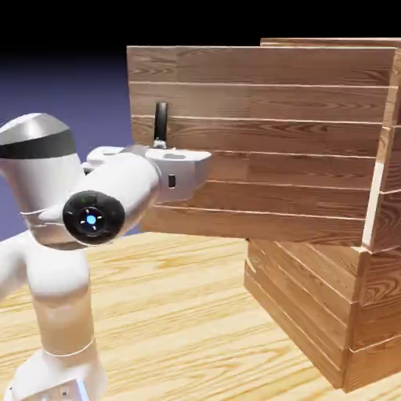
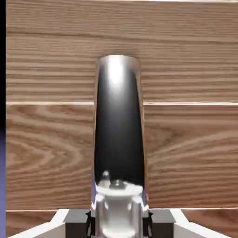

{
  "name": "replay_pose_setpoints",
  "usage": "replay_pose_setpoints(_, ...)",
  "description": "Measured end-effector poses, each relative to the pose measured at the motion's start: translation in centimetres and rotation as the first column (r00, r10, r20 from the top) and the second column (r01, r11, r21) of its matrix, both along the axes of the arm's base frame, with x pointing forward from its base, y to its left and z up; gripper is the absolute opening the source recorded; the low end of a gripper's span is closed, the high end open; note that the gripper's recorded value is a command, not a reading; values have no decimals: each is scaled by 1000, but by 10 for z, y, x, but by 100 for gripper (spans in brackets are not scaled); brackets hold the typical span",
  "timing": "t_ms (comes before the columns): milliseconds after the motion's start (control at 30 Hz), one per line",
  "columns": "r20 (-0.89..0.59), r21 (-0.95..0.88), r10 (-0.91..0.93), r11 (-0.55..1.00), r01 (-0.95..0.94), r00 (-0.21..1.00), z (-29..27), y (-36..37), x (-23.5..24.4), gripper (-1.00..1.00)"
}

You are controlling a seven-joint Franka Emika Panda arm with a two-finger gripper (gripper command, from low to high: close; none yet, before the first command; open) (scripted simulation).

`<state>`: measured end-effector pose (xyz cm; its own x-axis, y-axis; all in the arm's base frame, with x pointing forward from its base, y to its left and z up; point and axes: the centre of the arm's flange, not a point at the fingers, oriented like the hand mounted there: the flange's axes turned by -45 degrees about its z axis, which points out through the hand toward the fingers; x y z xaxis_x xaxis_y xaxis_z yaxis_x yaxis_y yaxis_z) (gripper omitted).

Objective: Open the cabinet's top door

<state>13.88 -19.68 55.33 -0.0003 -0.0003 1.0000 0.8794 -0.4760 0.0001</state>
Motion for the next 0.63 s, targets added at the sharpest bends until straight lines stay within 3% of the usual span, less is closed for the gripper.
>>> replay_pose_setpoints(633,0,0,426,905,-426,905,0,-175,16,-100)
